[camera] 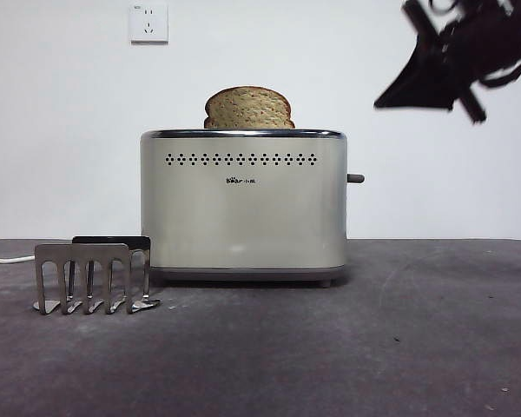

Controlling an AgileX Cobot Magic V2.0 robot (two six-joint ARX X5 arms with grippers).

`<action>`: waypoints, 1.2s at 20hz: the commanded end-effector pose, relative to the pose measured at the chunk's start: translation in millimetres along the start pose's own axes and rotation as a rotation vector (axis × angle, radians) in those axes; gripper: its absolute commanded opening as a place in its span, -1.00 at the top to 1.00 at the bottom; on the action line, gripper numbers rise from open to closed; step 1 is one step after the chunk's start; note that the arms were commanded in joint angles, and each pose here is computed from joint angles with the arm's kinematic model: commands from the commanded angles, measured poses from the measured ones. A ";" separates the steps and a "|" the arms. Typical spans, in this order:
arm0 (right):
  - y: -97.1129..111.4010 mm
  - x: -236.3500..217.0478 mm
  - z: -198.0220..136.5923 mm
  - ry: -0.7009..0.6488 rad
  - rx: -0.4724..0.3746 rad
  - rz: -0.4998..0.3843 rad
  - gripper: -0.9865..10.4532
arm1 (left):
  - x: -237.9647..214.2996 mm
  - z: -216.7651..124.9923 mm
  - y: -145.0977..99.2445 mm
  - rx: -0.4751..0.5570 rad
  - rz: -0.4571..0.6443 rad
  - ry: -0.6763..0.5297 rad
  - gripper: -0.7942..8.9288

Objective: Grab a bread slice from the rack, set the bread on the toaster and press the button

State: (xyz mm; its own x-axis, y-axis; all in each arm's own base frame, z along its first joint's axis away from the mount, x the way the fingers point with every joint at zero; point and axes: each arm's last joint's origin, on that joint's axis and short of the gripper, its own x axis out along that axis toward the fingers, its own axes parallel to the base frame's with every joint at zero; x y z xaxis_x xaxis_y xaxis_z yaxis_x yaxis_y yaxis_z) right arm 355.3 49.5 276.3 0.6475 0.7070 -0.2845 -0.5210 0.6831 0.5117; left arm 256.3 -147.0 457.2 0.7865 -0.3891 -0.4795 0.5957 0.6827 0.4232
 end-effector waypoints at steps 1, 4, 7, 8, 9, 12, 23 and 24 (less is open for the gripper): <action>-13.4 17.0 -0.2 0.020 0.055 0.000 0.85 | -16.6 -2.6 -2.1 -0.078 -0.042 -0.009 -0.13; -26.5 32.3 1.4 0.035 0.071 -0.005 0.85 | -33.2 -4.7 -3.3 -0.133 -0.079 -0.018 -0.13; -35.5 43.3 1.9 0.051 0.085 0.010 0.85 | -40.7 -7.7 -5.7 -0.157 -0.129 -0.008 -0.13; -38.3 46.5 1.5 0.056 0.091 0.015 0.85 | -41.4 -8.6 -7.0 -0.157 -0.148 0.000 -0.13; -40.6 48.9 1.1 0.059 0.095 0.013 0.85 | -41.5 -9.5 -8.0 -0.158 -0.166 0.006 -0.13; -46.8 54.6 -2.2 0.070 0.106 0.005 0.85 | -41.9 -12.2 -10.8 -0.182 -0.223 0.027 -0.13; -62.6 69.0 -20.3 0.122 0.137 -0.007 0.85 | -42.2 -12.7 -12.1 -0.194 -0.257 0.026 -0.13; -63.1 69.8 -21.4 0.126 0.134 -0.007 0.85 | -42.2 -12.7 -12.1 -0.194 -0.258 0.026 -0.13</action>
State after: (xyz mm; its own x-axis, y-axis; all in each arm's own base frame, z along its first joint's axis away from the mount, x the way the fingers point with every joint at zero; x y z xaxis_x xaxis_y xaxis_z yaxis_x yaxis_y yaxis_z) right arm 420.1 57.9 213.9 0.5811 0.7249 -0.3700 -0.4367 0.6614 0.6098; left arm 213.4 -129.8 464.7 0.6138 -0.5480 -0.5683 0.7288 0.6700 0.1411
